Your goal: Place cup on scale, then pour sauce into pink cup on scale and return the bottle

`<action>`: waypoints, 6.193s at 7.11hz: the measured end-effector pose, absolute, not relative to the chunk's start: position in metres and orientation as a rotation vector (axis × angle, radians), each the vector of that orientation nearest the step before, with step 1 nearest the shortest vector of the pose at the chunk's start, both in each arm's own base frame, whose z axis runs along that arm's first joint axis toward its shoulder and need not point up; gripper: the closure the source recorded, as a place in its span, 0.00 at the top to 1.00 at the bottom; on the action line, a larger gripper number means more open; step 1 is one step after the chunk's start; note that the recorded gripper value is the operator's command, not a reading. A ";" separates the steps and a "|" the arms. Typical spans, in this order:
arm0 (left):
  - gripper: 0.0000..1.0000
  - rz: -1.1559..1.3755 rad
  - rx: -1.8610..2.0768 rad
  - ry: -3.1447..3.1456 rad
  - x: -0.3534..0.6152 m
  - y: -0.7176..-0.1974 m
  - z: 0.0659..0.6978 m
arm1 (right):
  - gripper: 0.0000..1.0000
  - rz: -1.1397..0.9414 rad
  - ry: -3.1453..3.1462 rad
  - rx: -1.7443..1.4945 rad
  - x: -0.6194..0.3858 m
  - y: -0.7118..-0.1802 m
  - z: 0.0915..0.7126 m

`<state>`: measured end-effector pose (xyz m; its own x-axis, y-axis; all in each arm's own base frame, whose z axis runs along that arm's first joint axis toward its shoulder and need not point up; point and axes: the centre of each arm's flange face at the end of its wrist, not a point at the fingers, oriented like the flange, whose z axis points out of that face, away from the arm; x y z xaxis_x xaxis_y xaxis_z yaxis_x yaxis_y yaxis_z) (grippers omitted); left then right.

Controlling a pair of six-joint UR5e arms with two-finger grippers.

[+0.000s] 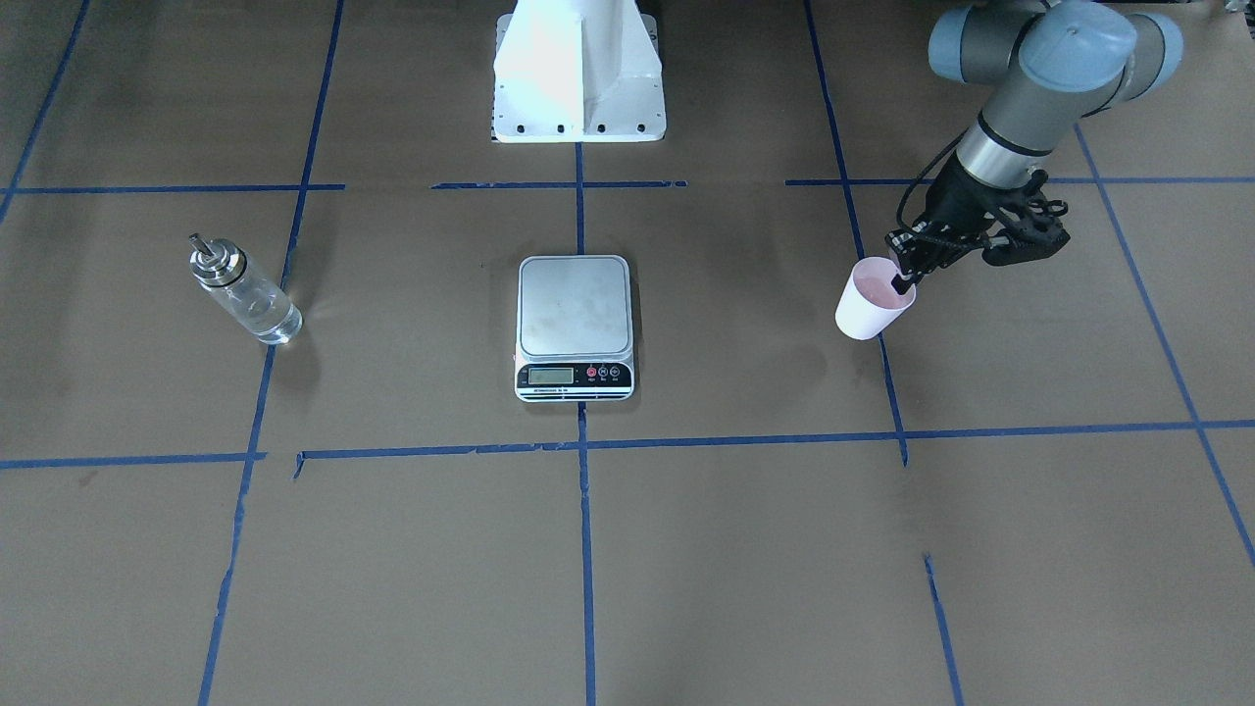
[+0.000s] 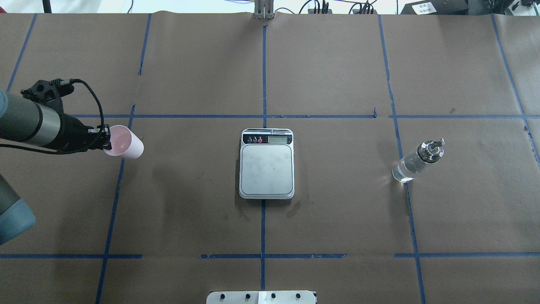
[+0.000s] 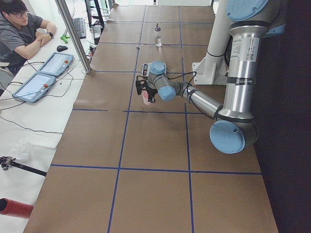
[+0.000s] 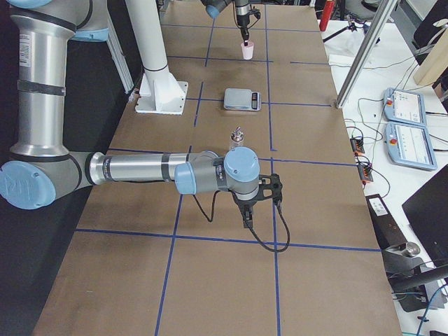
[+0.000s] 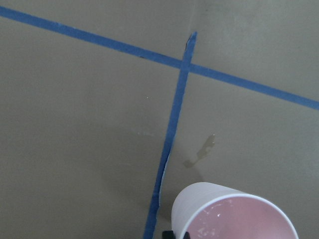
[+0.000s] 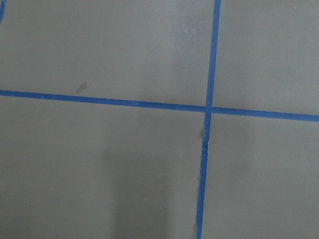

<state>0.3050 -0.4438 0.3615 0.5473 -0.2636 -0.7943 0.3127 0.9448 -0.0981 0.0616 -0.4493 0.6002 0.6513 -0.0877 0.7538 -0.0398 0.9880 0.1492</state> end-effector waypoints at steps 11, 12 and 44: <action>0.00 -0.493 -0.113 0.887 0.547 -0.417 0.119 | 1.00 -0.015 -0.910 0.150 0.059 -0.448 0.596; 0.00 -0.479 -0.120 0.876 0.556 -0.410 0.124 | 1.00 -0.014 -0.910 0.150 0.059 -0.448 0.596; 1.00 0.305 0.394 0.497 0.025 -0.590 0.406 | 1.00 0.518 -0.512 0.756 -0.402 -0.269 0.434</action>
<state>0.0245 -0.5900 0.4060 0.8370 0.3743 -0.3992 -0.1863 0.8808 0.4353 -0.4025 -0.2693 0.4344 0.7585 0.2514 0.6012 -0.6040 0.6176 0.5037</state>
